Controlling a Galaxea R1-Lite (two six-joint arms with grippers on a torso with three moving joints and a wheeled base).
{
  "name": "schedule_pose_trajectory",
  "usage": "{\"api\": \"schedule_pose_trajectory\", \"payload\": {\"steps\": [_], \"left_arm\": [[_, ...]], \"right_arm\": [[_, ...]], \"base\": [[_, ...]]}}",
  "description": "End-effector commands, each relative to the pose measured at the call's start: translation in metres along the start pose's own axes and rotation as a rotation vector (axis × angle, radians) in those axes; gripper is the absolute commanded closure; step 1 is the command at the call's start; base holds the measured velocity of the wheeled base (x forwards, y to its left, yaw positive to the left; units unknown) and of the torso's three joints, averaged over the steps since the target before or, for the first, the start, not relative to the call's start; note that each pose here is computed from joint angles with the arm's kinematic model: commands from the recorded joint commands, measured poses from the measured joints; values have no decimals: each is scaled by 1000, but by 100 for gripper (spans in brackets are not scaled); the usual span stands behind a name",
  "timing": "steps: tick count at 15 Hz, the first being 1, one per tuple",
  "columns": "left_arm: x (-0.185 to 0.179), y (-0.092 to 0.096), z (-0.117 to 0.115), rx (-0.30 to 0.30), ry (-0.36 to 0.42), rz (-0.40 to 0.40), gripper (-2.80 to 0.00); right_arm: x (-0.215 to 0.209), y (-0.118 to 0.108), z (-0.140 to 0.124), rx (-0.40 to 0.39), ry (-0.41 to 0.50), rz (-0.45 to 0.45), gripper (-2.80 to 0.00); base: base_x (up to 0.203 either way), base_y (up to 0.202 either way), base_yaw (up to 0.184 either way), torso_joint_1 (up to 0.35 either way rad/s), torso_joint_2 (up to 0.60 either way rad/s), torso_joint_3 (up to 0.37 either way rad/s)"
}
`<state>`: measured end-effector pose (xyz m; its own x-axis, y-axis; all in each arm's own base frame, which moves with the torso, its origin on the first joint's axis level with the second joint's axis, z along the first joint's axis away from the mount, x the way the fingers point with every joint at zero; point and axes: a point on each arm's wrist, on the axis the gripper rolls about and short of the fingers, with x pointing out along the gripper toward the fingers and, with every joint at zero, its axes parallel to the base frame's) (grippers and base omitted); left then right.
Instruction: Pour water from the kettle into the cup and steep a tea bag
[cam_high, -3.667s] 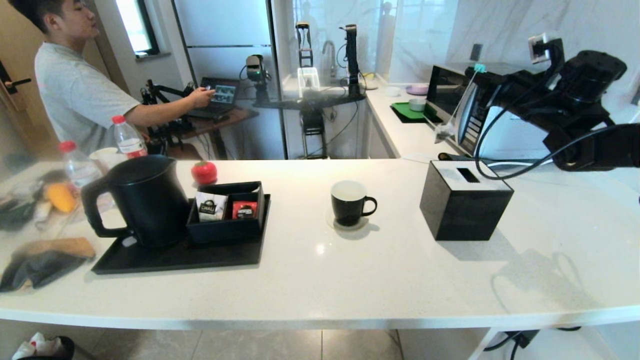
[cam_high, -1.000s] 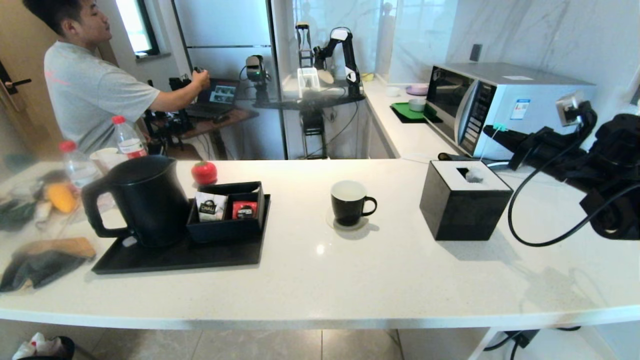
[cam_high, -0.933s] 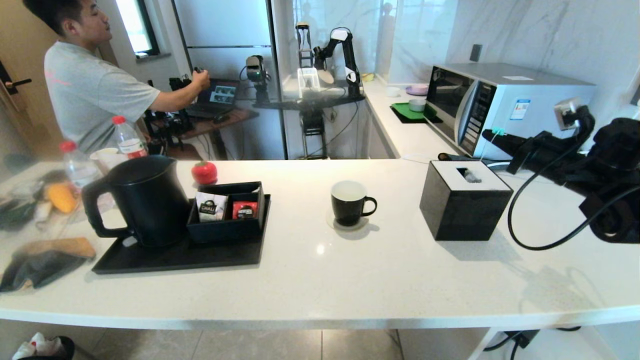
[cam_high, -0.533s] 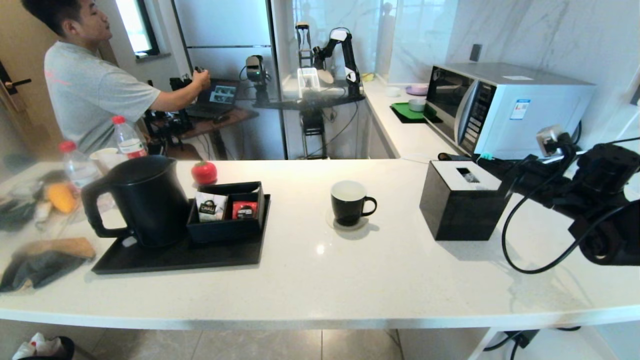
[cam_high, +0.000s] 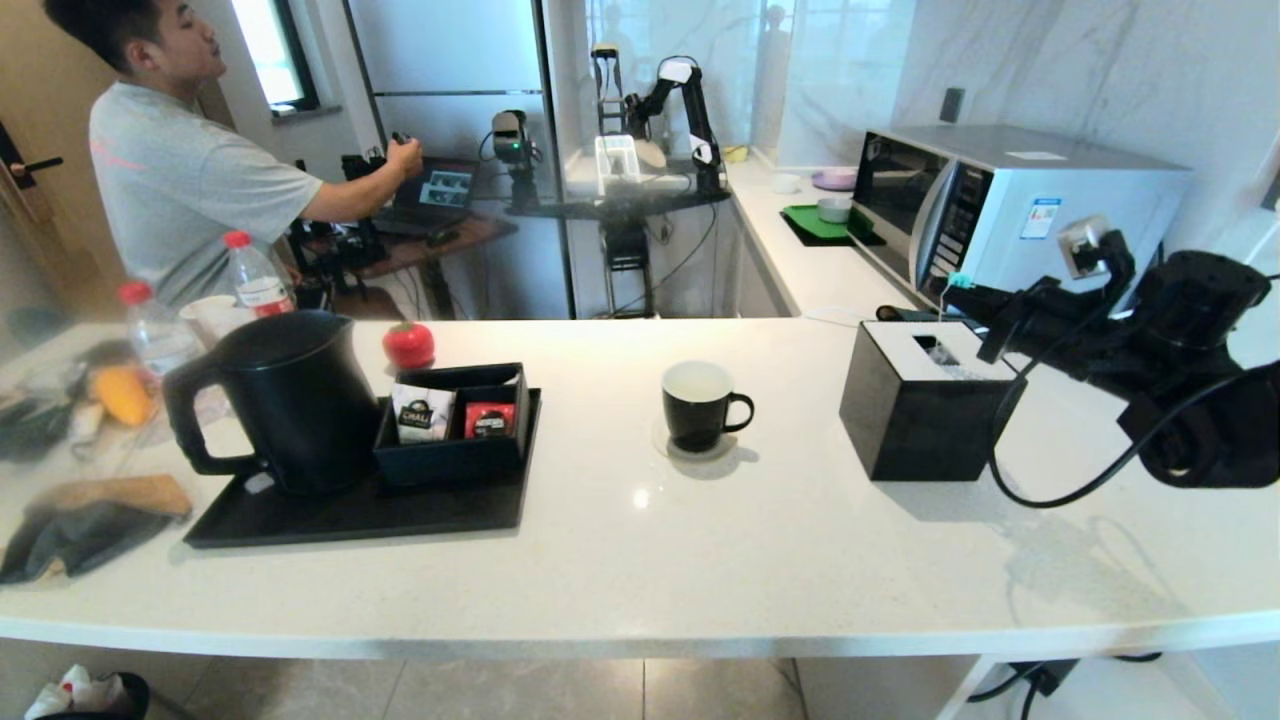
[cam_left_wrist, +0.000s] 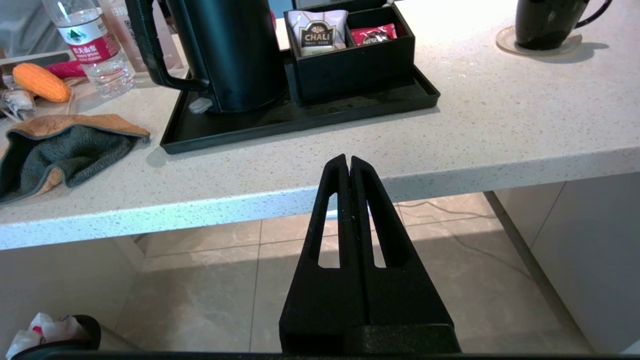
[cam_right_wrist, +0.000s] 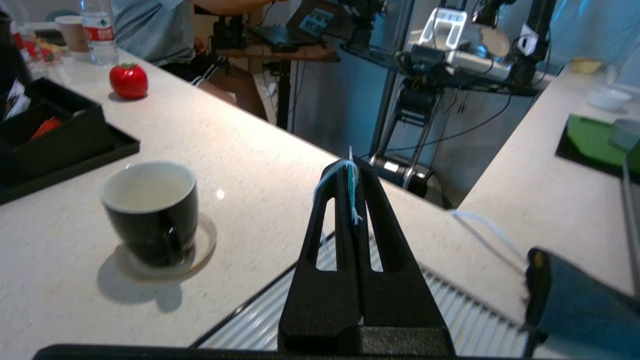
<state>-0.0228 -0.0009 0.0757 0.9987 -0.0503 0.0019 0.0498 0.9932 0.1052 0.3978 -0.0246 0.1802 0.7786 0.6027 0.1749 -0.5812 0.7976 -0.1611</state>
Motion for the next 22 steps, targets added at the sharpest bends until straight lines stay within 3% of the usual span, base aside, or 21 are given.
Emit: {"api": "schedule_pose_trajectory", "payload": {"steps": [1, 4, 7, 8, 16, 22], "left_arm": [[0, 0, 0, 1, -1, 0, 0], [0, 0, 0, 1, -1, 0, 0], [0, 0, 0, 1, -1, 0, 0], [0, 0, 0, 1, -1, 0, 0], [0, 0, 0, 1, -1, 0, 0], [0, 0, 0, 1, -1, 0, 0]], "right_arm": [[13, -13, 23, -42, -43, -3, 0], [18, -20, 24, -18, -8, -48, 0], [20, -22, 20, 10, 25, -274, 0], [20, -21, 18, 19, 33, -301, 0], [3, 1, -5, 28, 140, -284, 0], [6, -2, -1, 17, 127, -285, 0]], "base": [[0, 0, 0, 0, 0, 0], [0, 0, 0, 0, 0, 0], [0, 0, 0, 0, 0, 0], [0, 0, 0, 0, 0, 0], [0, 0, 0, 0, 0, 0], [0, 0, 0, 0, 0, 0]]}}
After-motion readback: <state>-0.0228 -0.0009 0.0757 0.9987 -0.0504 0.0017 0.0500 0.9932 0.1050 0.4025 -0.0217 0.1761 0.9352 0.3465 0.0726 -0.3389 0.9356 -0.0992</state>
